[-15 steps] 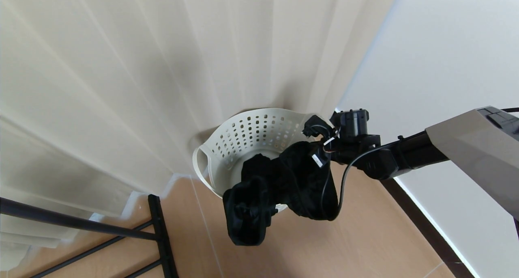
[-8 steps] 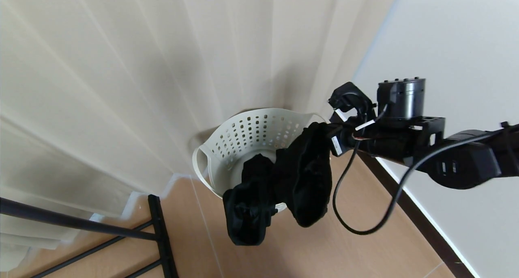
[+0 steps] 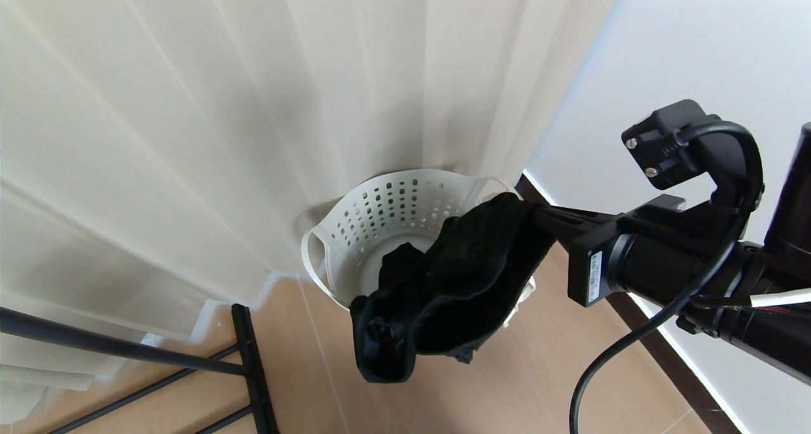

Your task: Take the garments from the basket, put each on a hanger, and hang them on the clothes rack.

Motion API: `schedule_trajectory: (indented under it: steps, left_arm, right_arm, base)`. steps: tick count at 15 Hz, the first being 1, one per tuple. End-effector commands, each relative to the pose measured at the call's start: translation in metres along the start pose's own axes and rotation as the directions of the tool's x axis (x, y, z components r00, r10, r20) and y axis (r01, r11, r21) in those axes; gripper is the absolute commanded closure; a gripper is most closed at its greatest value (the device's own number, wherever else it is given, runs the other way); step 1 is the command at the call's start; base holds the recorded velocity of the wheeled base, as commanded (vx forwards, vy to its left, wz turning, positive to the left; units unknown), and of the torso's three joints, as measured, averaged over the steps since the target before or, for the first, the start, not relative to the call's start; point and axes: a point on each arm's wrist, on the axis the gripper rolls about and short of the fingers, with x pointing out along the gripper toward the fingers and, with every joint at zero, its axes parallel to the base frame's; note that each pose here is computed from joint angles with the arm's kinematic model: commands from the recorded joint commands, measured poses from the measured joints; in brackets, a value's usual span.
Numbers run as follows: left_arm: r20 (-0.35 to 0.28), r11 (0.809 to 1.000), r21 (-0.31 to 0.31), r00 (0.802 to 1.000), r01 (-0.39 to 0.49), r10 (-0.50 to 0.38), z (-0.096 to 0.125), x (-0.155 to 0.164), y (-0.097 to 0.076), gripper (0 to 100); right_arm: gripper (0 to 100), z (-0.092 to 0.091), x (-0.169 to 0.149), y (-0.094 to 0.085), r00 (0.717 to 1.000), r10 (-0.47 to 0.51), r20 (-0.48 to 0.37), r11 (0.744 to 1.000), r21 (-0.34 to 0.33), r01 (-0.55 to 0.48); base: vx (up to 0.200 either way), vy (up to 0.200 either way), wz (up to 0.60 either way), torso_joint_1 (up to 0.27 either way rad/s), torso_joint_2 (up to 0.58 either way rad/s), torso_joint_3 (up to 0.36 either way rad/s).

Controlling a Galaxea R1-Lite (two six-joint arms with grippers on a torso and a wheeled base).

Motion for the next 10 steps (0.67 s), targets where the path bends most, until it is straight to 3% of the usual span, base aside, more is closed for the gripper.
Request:
schedule_trajectory:
  steps: [1,10]
  left_arm:
    - [-0.001,1.000,-0.004,1.000,0.000,0.000,0.000,0.000,0.000,0]
    - [0.000,1.000,-0.007,1.000,0.001,-0.001,0.000,0.000,0.000,0]
  right_arm:
    - [100,-0.006,0.002,0.005,1.000,-0.005,-0.020,1.000,-0.010,0.005]
    - [100,0.000,-0.006,-0.010,0.999,-0.050,0.009,0.999,0.013,0.050]
  base:
    - [0.000,0.000,0.00,0.000,0.00,0.000]
    - [0.000,0.000,0.00,0.000,0.00,0.000]
